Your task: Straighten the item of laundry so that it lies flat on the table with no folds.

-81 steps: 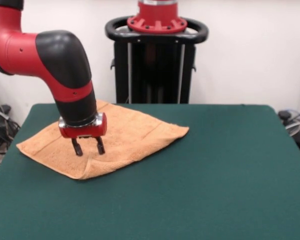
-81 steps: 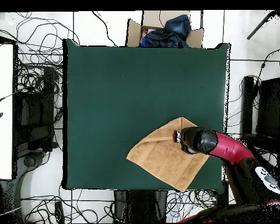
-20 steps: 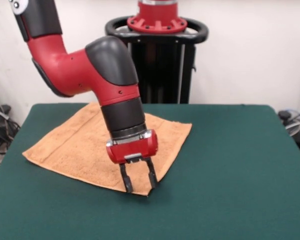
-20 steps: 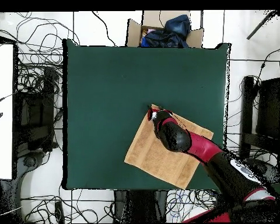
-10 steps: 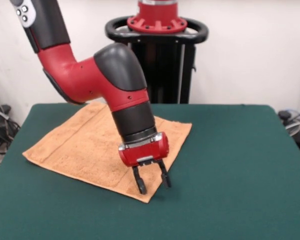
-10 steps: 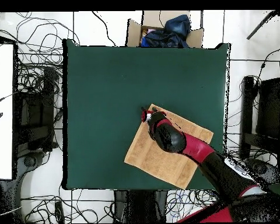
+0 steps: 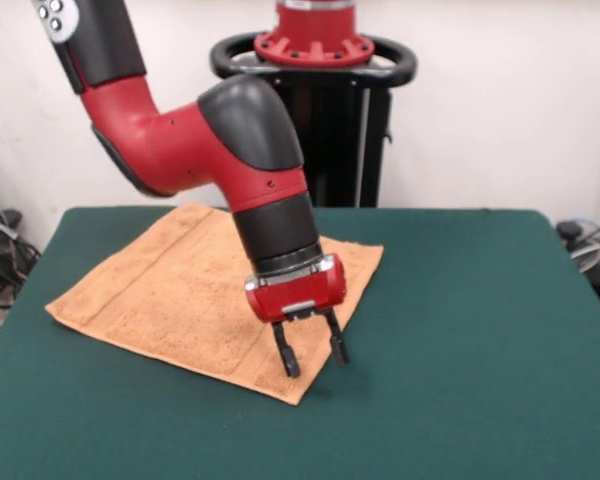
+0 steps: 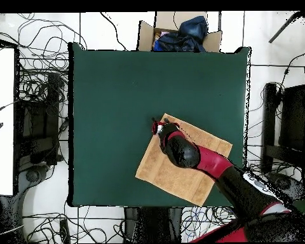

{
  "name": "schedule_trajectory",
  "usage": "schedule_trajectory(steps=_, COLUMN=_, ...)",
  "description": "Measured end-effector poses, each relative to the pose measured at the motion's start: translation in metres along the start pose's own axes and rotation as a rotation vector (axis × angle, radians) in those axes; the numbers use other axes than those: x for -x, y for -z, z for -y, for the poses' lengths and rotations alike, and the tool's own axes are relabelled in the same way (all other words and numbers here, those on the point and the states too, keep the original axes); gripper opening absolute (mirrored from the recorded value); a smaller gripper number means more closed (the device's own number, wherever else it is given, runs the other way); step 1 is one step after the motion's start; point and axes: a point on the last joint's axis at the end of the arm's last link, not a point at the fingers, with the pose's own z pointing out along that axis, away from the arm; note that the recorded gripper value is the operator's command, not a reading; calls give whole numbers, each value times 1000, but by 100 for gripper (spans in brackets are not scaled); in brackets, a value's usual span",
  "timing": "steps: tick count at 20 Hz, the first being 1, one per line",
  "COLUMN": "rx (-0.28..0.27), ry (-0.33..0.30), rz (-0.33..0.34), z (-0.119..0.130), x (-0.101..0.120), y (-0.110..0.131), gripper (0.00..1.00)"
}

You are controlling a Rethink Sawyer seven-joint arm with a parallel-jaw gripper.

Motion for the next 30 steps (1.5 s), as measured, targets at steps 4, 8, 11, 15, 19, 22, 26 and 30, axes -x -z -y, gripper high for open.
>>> schedule_trajectory(steps=4, rx=-37, ry=49, rz=-22, z=-12, x=7, y=13, gripper=100)
schedule_trajectory(steps=8, rx=-73, ry=96, rz=-25, z=-22, x=20, y=29, gripper=100)
schedule_trajectory(steps=11, rx=-112, ry=126, rz=-16, z=-23, x=31, y=42, gripper=100)
schedule_trajectory(steps=15, rx=-163, ry=152, rz=-65, z=-20, x=28, y=54, gripper=100)
schedule_trajectory(steps=19, rx=-206, ry=188, rz=-223, z=-24, x=9, y=71, gripper=100)
schedule_trajectory(steps=22, rx=-227, ry=215, rz=-343, z=-29, x=-4, y=86, gripper=100)
schedule_trajectory(steps=26, rx=-255, ry=259, rz=-415, z=-32, x=-11, y=103, gripper=100)
schedule_trajectory(steps=30, rx=-287, ry=309, rz=-410, z=-25, x=-9, y=115, gripper=100)
